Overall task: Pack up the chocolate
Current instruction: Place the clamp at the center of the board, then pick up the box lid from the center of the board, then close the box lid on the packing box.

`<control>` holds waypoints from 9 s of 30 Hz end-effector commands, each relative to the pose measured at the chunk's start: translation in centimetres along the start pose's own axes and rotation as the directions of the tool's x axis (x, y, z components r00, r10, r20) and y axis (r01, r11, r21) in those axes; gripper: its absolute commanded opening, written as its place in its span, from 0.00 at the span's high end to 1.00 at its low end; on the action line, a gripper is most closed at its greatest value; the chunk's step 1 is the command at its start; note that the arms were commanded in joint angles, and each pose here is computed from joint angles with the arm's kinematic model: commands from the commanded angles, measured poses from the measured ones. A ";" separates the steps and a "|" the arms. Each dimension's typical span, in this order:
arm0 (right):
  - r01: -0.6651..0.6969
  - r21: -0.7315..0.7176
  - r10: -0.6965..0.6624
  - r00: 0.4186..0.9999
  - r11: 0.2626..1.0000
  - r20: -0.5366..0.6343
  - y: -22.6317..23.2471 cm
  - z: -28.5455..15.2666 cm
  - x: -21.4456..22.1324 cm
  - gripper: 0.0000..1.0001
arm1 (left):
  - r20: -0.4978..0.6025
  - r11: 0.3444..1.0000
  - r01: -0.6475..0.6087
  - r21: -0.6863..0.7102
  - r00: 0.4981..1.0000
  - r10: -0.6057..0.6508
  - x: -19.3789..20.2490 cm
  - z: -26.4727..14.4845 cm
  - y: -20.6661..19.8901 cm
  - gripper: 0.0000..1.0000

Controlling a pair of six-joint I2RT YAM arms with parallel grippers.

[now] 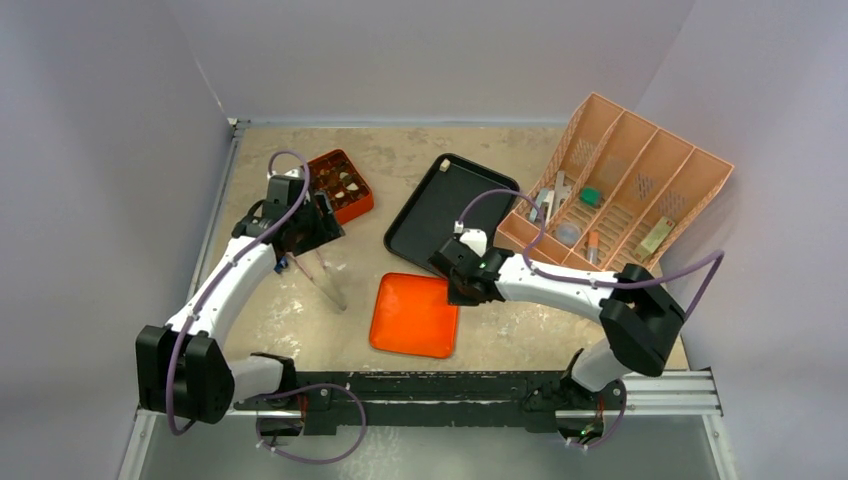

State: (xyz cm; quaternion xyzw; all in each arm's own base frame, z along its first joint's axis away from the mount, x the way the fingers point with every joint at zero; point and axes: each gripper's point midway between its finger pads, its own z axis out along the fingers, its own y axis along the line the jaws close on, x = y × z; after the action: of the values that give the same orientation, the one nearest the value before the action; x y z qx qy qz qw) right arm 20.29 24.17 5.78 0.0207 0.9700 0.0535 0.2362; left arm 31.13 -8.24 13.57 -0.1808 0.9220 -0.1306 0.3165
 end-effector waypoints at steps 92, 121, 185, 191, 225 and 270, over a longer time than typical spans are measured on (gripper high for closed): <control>-0.377 -0.734 0.450 0.887 0.566 -0.108 8.0 -13.1 -23.1 1.00 | 0.437 -0.455 -0.765 -0.456 -0.638 0.634 0.6 -9.5 -18.0 0.48; 0.299 -0.729 0.370 0.707 0.616 0.603 5.4 -22.3 -27.6 0.30 | 0.710 0.585 -0.790 -0.186 0.304 0.636 -10.9 -12.4 -16.4 1.00; 0.096 -0.970 0.455 0.870 0.224 0.191 16.0 -14.7 -37.5 1.00 | 0.708 0.941 0.319 0.115 0.638 -0.303 -23.8 -14.0 -1.0 0.36; 0.012 -0.949 0.457 0.875 0.314 0.162 20.3 -9.3 -36.9 1.00 | 0.754 0.948 0.319 -0.010 0.625 -0.202 -25.2 -15.3 0.5 0.24; -0.142 -0.823 0.396 0.912 0.549 0.107 26.0 7.6 -31.1 1.00 | 0.353 0.919 0.392 -0.038 0.866 -0.355 -18.9 9.6 9.7 0.50; -0.180 -0.721 0.382 0.915 0.669 0.126 21.3 9.5 -29.8 0.67 | 0.169 0.948 0.317 -0.035 0.937 -0.307 -14.7 14.4 9.9 0.76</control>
State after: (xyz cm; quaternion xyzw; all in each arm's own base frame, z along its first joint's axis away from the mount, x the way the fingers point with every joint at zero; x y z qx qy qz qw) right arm 50.55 46.22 9.48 0.0991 0.8245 0.4722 0.2957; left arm 48.56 4.92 7.72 -0.3564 0.8474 -0.1407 0.3675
